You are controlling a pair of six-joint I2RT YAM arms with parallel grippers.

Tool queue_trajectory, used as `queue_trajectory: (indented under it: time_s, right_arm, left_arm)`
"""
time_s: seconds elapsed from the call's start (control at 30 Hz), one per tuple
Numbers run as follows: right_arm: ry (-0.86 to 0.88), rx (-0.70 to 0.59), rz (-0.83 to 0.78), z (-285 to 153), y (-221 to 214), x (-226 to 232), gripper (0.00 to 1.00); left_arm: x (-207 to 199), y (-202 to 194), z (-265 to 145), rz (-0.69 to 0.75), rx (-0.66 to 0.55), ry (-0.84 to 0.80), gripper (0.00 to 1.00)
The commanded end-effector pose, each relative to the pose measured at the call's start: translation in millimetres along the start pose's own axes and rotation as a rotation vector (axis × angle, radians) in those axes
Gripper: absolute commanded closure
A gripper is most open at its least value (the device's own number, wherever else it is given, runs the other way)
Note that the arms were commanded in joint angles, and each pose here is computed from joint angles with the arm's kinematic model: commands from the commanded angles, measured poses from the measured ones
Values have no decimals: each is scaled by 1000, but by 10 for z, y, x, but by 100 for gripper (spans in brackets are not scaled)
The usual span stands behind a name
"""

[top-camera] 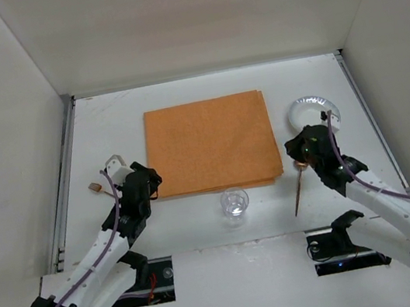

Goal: Set the dinner table for one person

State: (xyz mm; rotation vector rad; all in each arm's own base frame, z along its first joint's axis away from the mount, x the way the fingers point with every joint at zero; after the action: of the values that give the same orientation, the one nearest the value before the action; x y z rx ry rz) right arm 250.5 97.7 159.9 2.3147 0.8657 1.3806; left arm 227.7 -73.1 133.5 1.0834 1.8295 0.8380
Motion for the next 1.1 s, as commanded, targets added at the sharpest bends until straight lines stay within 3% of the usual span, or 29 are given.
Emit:
queue_trajectory:
  time_s: [0.0, 0.17, 0.27, 0.33, 0.47, 0.57, 0.8, 1.07]
  right_arm:
    - [127, -109, 48, -117, 285, 263, 93]
    - [50, -212, 105, -61, 568, -8, 93]
    - [-21, -233, 167, 81, 724, -183, 91]
    - [-44, -254, 197, 160, 808, -258, 84]
    - [-87, -345, 261, 268, 932, -447, 53]
    - [-185, -389, 287, 370, 1021, -693, 42]
    - [-259, -382, 394, 587, 1146, -1040, 37]
    - [-183, -348, 473, 882, 1334, -1240, 40]
  left_arm:
    - [-308, 248, 5, -31, -92, -138, 57]
    - [-420, 302, 46, 3, -131, -197, 82]
    - [-539, 333, 121, 23, -122, -216, 87]
    - [-625, 357, 160, 20, -126, -240, 86]
    - [-716, 340, 226, -8, -140, -276, 78]
    - [-676, 200, 287, 6, -113, -266, 76]
    - [-639, 93, 305, 10, -93, -270, 74]
    - [-624, 15, 350, 4, -71, -259, 74]
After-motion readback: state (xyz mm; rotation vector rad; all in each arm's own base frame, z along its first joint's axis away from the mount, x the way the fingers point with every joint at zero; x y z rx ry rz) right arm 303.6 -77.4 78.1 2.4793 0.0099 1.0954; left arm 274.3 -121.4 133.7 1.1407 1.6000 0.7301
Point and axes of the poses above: each gripper's point midway between its finger pads, its own z axis out along the fingers, its own x axis along the line the jaws close on, y = z × x, the point moved 5 cm from there along -z, back along the fingers, and after that the axes turned 11 degrees about z, right-handed, at the moved point
